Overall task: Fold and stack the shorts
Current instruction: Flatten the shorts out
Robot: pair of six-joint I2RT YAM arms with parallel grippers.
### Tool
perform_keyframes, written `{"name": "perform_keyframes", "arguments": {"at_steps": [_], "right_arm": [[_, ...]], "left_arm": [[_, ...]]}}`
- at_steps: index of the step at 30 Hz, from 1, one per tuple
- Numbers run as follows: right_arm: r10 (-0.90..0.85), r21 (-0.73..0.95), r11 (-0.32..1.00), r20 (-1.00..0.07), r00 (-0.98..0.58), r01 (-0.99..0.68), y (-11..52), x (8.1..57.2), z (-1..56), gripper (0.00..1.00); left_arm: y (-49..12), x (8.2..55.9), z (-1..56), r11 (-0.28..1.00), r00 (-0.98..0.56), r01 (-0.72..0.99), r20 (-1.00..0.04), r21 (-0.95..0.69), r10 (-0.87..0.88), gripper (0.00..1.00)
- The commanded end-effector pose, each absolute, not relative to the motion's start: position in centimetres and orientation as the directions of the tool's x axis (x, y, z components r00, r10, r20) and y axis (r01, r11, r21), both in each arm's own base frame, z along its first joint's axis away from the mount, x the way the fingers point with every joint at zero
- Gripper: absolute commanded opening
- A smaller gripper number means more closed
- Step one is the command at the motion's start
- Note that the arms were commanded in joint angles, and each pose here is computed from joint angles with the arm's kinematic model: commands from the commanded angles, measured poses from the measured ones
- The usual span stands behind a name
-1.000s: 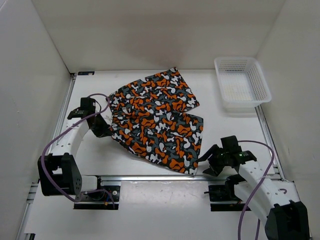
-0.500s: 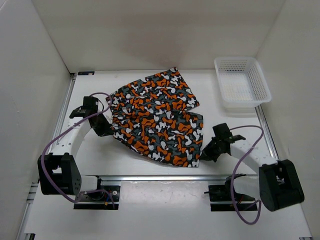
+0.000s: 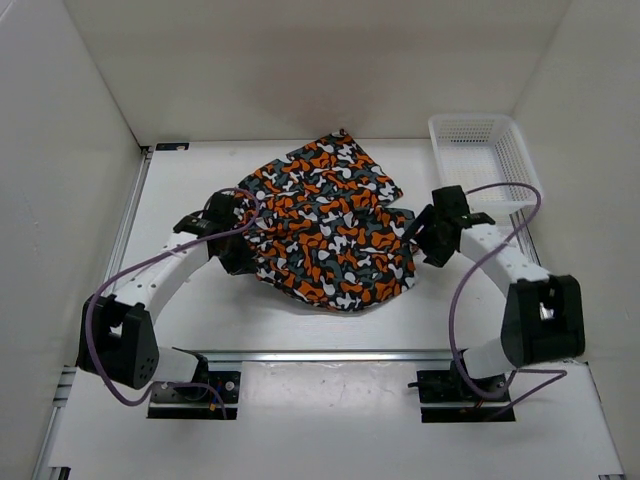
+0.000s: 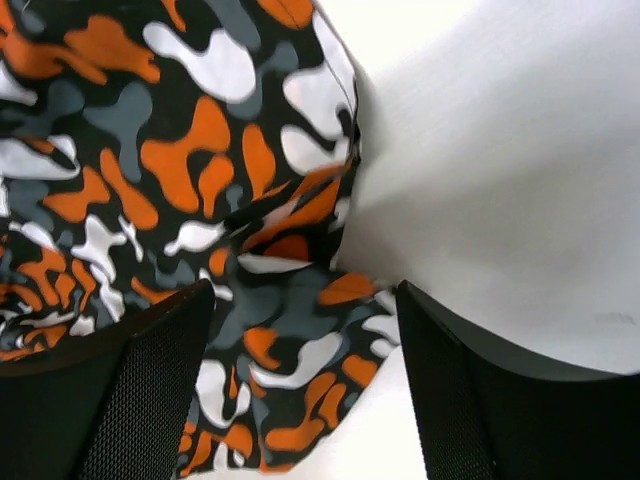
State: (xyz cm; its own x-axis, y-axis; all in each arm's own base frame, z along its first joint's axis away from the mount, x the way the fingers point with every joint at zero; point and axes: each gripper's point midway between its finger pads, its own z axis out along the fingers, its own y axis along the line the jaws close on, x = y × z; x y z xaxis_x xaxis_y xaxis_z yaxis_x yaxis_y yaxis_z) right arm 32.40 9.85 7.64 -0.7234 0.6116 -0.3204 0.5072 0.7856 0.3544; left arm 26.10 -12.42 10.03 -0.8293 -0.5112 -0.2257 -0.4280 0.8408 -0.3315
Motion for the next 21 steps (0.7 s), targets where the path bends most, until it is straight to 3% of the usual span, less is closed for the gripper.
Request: {"name": "perform_keyframes", "arguments": {"at_steps": [1,5,8,12,16,21], "right_arm": [[0.616,0.324,0.786,-0.33,-0.716,0.527,8.3,29.0,8.2,0.78],[0.663,0.363,0.735,-0.206,-0.72,0.573,9.0,22.9,5.5,0.61],[0.682,0.411,0.706,-0.176,-0.71,0.577,9.5,21.3,5.0,0.54],[0.718,0.378,0.671,-0.115,-0.687,0.638,9.1,18.6,4.1,0.52],[0.731,0.38,0.663,-0.145,-0.667,0.645,8.4,17.5,4.5,0.53],[0.751,0.376,0.621,-0.037,-0.659,0.687,9.4,15.3,2.5,0.52]], "left_arm": [[-13.5,27.8,11.3,0.824,-0.798,-0.443,-0.264,-0.355,-0.542,0.1],[-14.4,28.0,11.3,0.827,-0.802,-0.439,-0.261,-0.351,-0.537,0.1],[-14.8,27.8,11.0,0.837,-0.812,-0.428,-0.263,-0.34,-0.522,0.1],[-14.9,28.0,11.3,0.836,-0.81,-0.425,-0.268,-0.346,-0.522,0.1],[-14.9,28.0,11.3,0.836,-0.81,-0.425,-0.268,-0.346,-0.522,0.1],[-14.7,28.1,11.2,0.837,-0.807,-0.427,-0.274,-0.341,-0.524,0.1]]}}
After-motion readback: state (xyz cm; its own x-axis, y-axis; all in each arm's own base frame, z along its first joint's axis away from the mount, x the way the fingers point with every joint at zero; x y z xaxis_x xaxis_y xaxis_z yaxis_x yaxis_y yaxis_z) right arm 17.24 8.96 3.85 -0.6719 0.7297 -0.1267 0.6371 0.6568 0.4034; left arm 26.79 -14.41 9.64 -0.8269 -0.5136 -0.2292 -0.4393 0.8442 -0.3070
